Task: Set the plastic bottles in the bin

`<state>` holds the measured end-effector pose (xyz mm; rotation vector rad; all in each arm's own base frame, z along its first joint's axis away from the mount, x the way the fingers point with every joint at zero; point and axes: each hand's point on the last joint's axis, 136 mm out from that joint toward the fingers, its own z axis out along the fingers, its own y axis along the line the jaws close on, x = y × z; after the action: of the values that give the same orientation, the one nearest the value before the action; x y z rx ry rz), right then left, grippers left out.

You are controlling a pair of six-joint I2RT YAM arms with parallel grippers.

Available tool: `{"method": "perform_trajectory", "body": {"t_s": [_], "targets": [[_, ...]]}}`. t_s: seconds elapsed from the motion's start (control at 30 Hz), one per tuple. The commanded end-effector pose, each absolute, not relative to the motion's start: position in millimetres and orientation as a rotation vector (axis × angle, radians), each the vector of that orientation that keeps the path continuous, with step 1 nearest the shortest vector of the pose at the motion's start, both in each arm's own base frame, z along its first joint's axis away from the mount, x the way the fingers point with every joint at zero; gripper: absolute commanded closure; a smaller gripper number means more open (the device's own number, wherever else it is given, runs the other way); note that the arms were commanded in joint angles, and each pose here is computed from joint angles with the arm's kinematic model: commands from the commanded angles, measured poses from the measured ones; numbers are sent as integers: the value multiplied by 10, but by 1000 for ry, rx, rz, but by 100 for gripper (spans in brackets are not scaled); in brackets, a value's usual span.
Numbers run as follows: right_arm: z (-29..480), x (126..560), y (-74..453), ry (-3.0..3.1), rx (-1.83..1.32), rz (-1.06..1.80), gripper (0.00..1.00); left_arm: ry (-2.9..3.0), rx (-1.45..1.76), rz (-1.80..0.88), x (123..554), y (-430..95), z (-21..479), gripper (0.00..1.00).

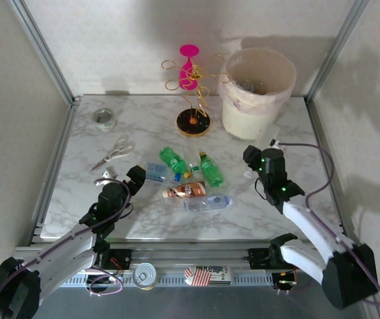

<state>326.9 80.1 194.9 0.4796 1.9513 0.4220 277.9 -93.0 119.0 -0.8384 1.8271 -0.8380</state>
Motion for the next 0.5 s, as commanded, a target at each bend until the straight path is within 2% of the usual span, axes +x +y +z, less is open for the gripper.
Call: {"method": "perform_trajectory", "body": {"t_s": [0.0,0.23,0.47], "targets": [[2525,3223,702,1821,422,395,60,1801,-848,-847,2805,-906,1204,0],[3595,3298,783,1640,269,396,60,1807,-834,-862,2836,-952,1218,0],[4378,3909,1056,1566,115,310,58,1803,-834,-884,2833,-972,1248,0]]}}
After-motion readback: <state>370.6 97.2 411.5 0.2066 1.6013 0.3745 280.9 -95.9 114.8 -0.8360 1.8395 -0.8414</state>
